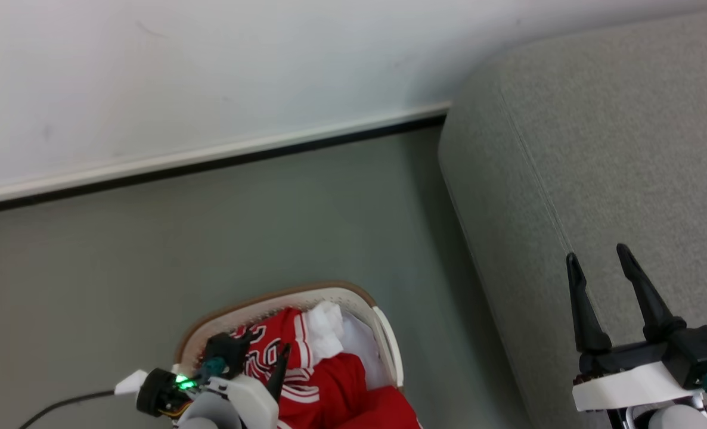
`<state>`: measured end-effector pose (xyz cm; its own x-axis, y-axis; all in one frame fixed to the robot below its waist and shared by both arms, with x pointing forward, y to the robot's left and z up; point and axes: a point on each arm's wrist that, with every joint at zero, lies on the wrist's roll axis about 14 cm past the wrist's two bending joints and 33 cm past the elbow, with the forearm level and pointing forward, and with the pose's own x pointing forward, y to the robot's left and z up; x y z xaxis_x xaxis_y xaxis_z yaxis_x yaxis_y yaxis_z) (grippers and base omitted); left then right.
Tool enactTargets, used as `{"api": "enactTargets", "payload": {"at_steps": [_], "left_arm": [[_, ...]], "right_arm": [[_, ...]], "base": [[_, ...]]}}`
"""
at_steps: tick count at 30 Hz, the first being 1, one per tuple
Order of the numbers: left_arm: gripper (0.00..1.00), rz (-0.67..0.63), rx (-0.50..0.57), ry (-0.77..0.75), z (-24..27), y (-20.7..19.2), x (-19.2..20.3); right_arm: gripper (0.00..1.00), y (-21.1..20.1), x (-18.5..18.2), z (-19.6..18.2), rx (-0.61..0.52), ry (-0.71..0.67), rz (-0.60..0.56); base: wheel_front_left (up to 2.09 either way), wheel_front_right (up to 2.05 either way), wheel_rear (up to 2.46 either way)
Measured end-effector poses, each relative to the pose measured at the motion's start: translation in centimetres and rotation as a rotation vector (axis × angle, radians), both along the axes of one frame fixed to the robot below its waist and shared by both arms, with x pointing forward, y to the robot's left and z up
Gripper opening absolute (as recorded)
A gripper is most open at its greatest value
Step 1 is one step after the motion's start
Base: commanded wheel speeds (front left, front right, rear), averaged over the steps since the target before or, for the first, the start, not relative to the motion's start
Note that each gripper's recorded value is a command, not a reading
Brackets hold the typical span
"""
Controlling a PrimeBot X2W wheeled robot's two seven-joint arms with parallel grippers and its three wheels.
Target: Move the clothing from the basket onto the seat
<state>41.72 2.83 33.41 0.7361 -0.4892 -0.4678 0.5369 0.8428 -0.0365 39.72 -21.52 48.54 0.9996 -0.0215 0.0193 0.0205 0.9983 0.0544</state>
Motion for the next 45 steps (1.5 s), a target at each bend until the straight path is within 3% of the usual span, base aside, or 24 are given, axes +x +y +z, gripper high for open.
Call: {"api": "enactTargets", "payload": {"at_steps": [6, 11, 24, 34, 41, 42, 43, 44, 45], "left_arm": [[1.00, -0.114, 0.092, 0.157, -5.1, -1.9, -0.6], [1.00, -0.138, 0.138, 0.267, -8.5, -2.4, -0.1], [1.00, -0.108, 0.170, 0.403, -15.2, -2.8, 2.6], [1.00, -0.127, 0.307, 0.457, -19.6, -1.1, 3.4], [1.00, -0.148, 0.338, 0.488, -22.0, -1.4, 3.6], [0.82, -0.149, 0.340, 0.489, -22.3, -1.4, 3.6], [0.47, -0.149, 0.342, 0.491, -22.5, -1.4, 3.6], [0.27, -0.150, 0.342, 0.497, -22.8, -1.3, 3.5], [0.00, -0.149, 0.341, 0.500, -22.9, -1.2, 3.3]], "right_arm": [[1.00, -1.1, 1.1, -0.7, -0.011, 0.018, -0.034], [1.00, -1.6, 2.2, -1.6, -0.021, 0.036, -0.046], [1.00, -1.9, 4.6, -5.4, -0.029, 0.116, -0.040], [1.00, -1.1, 5.9, -7.9, -0.038, 0.159, -0.008], [1.00, -0.9, 6.3, -9.6, -0.035, 0.194, 0.002], [1.00, -0.9, 6.3, -9.9, -0.036, 0.199, 0.002], [1.00, -0.9, 6.3, -10.1, -0.037, 0.205, 0.001], [1.00, -1.0, 6.3, -10.3, -0.037, 0.210, 0.000], [1.00, -1.0, 6.4, -10.5, -0.036, 0.213, 0.001]], "base": [[0.00, 0.00, 0.00], [0.00, 0.00, 0.00], [0.00, 0.00, 0.00], [0.00, 0.00, 0.00], [0.01, 0.01, 0.01], [0.10, 0.10, 0.10], [0.12, 0.12, 0.12], [0.10, 0.10, 0.10], [0.08, 0.08, 0.08]]}}
